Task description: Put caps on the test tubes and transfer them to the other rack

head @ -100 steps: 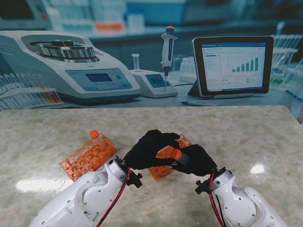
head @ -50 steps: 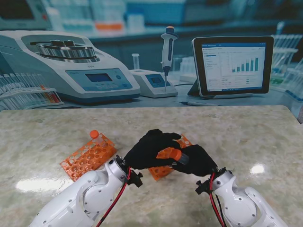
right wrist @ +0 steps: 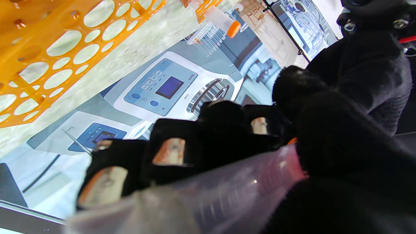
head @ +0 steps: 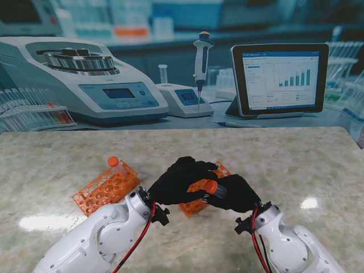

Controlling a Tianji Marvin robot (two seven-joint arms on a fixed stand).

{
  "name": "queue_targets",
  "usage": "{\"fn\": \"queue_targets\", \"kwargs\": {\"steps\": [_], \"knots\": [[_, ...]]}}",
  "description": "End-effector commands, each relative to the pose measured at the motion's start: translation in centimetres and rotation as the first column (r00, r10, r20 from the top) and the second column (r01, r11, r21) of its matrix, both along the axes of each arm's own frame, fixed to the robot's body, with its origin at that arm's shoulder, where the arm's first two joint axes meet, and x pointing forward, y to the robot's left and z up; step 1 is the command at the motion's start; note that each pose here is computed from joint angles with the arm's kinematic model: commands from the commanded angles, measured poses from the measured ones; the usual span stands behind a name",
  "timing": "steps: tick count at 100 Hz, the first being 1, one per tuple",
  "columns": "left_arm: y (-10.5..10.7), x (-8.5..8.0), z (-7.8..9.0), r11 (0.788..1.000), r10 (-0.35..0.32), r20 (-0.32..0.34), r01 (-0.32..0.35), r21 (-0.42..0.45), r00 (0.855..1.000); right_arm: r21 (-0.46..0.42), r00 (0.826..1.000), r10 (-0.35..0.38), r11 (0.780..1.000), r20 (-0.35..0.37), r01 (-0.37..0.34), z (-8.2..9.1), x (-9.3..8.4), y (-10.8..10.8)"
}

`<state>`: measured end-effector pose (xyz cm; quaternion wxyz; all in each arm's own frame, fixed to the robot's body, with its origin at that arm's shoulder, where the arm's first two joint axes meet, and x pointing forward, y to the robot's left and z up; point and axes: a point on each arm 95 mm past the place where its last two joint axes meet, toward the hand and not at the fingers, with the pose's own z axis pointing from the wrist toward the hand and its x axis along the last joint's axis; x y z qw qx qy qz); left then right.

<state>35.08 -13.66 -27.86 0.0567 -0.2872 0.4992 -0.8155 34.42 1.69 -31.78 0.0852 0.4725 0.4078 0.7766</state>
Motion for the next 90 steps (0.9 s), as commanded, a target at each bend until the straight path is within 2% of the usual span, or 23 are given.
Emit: {"fn": "queue_targets", "kwargs": {"steps": [1, 54, 90], "knots": [[0.1, -0.1, -0.4, 1.000, -0.003, -0.006, 0.003, 0.009, 1.000, 0.009, 1.000, 0.012, 1.000, 0.002, -0.012, 0.1, -0.3, 0.5], [0.4, 0.0, 0.6, 1.000, -0.001, 0.016, 0.001, -0.003, 1.000, 0.008, 1.000, 0.014, 1.000, 0.002, -0.014, 0.1, -0.3, 0.5], [1.8, 0.0, 1.1, 0.998, 0.051, 0.005, -0.051, -0.023, 0.999, 0.008, 1.000, 0.014, 1.000, 0.001, -0.014, 0.1, -0.3, 0.6]]}}
